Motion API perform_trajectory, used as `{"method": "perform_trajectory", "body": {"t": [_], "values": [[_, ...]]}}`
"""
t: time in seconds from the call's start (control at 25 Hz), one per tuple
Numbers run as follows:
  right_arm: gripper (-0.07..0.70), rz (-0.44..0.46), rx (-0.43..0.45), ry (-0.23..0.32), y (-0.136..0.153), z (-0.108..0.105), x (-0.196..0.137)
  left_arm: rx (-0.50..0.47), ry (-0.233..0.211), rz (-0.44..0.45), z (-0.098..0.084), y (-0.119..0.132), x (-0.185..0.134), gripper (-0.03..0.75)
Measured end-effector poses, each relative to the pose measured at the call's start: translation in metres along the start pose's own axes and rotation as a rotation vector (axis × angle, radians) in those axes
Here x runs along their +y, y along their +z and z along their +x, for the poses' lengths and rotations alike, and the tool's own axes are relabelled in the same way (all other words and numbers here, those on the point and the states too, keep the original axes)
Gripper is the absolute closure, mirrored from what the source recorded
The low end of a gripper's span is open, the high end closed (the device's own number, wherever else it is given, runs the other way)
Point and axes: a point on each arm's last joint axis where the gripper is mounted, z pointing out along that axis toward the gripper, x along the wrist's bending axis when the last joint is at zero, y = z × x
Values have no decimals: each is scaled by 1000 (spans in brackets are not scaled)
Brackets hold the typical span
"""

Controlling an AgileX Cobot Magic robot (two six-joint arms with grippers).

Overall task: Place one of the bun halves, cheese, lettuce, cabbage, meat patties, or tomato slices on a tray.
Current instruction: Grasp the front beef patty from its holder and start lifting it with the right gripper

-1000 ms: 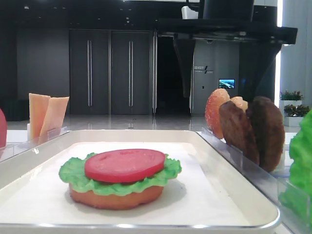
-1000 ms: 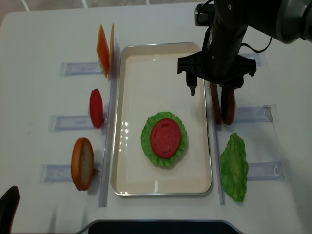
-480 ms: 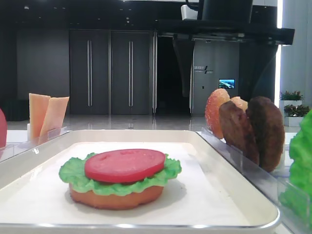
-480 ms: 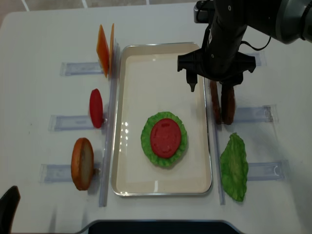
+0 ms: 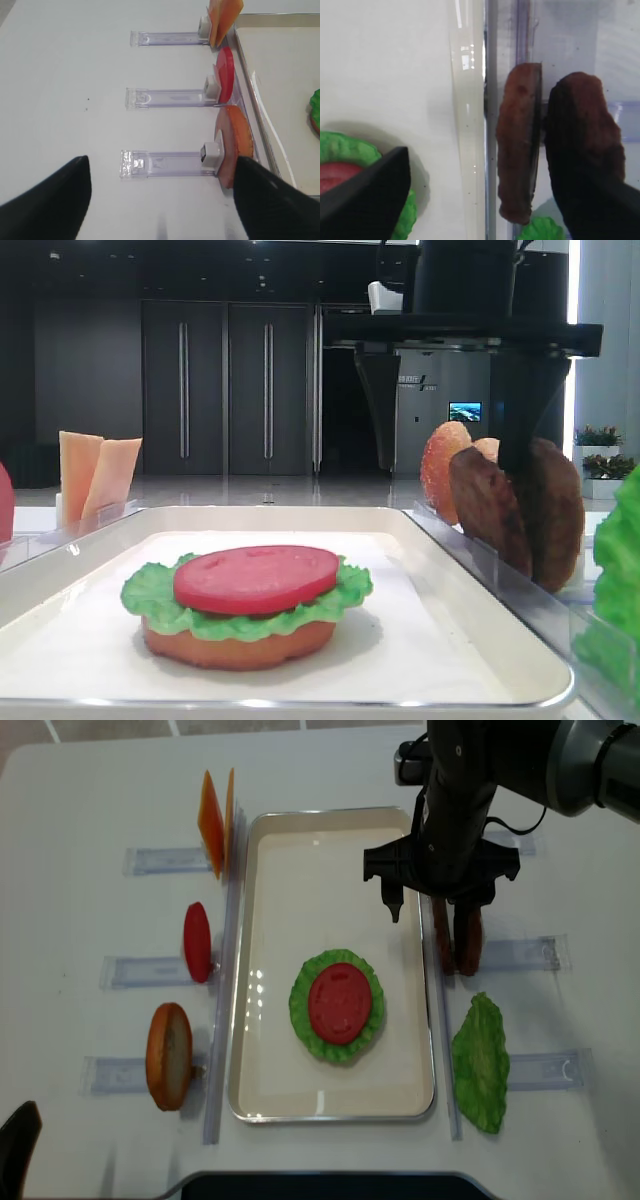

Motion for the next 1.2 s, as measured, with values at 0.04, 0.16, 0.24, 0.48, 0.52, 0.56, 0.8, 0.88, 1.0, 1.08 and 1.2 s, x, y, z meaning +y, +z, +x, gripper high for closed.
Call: {"method": "perform_trajectory", "body": {"t": [0.04, 0.16, 0.24, 0.48, 0.52, 0.56, 0.8, 0.88, 1.0, 1.08, 1.2], "values": [[55, -2, -3, -2, 0, 0, 0, 0, 0, 0, 0, 0, 0, 21], [55, -12, -5, -5, 0, 0, 1, 0, 0, 0, 0, 0, 0, 21], [55, -19, -12, -10, 1, -1, 2, 0, 0, 0, 0, 0, 0, 21], [55, 8, -45, -17, 12, -2, 3, 0, 0, 0, 0, 0, 0, 21], [55, 11, -48, -18, 13, -2, 3, 0, 0, 0, 0, 0, 0, 21], [55, 10, -50, -19, 13, -2, 3, 0, 0, 0, 0, 0, 0, 21], [133, 4, -97, -40, 13, -6, 4, 0, 0, 0, 0, 0, 0, 21], [182, 2, -108, -45, 13, -7, 4, 0, 0, 0, 0, 0, 0, 21], [267, -1, -124, -52, 13, -9, 5, 0, 0, 0, 0, 0, 0, 21], [336, -1, -134, -56, 13, -10, 5, 0, 0, 0, 0, 0, 0, 21], [440, 1, -154, -63, 13, -11, 5, 0, 0, 0, 0, 0, 0, 21]]}}
